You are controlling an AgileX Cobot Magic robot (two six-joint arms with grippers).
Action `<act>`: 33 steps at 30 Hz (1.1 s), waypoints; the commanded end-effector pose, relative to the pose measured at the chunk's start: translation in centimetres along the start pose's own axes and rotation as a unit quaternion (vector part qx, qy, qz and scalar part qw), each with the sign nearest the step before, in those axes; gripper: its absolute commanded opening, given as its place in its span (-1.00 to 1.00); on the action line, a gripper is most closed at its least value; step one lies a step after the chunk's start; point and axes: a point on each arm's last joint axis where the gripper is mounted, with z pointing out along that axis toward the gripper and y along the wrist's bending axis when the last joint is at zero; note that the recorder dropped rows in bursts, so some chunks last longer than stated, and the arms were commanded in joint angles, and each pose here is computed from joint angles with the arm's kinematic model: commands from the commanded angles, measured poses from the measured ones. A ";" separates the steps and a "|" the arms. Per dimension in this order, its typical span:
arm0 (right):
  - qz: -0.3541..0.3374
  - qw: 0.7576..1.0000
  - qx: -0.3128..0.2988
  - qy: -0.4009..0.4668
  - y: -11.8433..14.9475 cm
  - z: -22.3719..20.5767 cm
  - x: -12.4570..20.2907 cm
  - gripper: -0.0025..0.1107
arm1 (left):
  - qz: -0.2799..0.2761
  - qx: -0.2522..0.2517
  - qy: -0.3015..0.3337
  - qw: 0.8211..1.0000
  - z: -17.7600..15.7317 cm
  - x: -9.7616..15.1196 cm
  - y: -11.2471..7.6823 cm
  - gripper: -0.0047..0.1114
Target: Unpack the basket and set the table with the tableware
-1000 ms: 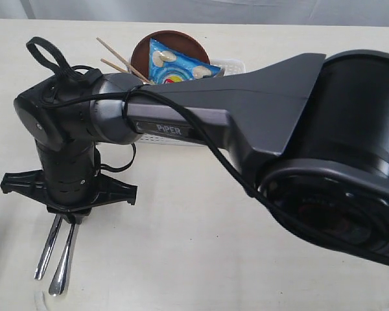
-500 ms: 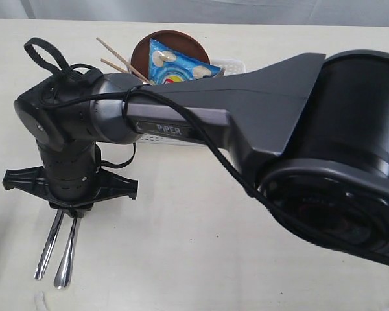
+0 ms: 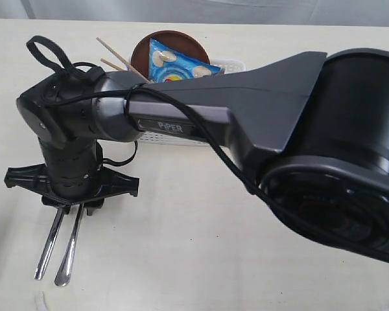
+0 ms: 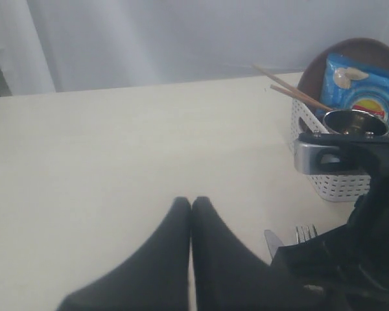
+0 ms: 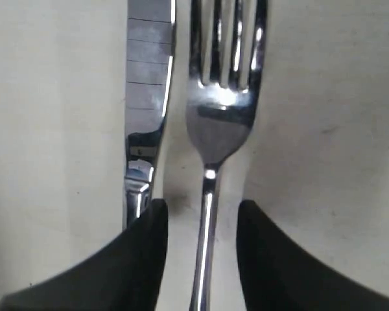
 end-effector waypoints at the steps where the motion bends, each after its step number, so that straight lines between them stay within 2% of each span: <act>1: -0.016 1.000 -0.010 -0.019 -0.4 -2.4 -1.2 -0.33 | -0.003 0.003 -0.004 1.000 0.0 0.0 0.0 -0.92; 4: -0.017 1.000 -0.021 -0.006 -1.5 -4.9 -2.8 -0.33 | -0.003 0.003 -0.004 1.000 0.0 0.0 0.0 -0.92; 7: -0.051 0.998 -0.025 -0.006 -3.3 -8.2 -4.6 -0.33 | -0.003 0.003 -0.004 1.000 0.0 0.0 0.0 -0.92; 11: -0.106 0.993 -0.019 -0.051 -5.5 -12.5 -6.5 -0.33 | -0.003 0.003 -0.004 1.000 0.0 0.0 0.0 -0.92; 15: -0.073 0.993 -0.009 -0.094 -7.5 -15.5 -8.1 -0.33 | -0.003 0.003 -0.004 1.000 0.0 0.0 0.0 -0.92; 20: -0.030 0.994 0.002 -0.103 -10.1 -15.6 -10.7 -0.33 | -0.003 0.003 -0.004 1.000 0.0 0.0 0.0 -0.92; 28: -0.014 0.996 0.036 -0.084 -14.2 -13.1 -14.4 -0.33 | -0.003 0.003 -0.004 1.000 0.0 0.0 0.0 -0.92; 33: -0.009 0.995 0.052 -0.083 -18.2 -14.9 -16.7 -0.33 | -0.003 0.003 -0.004 1.000 0.0 0.0 0.0 -0.92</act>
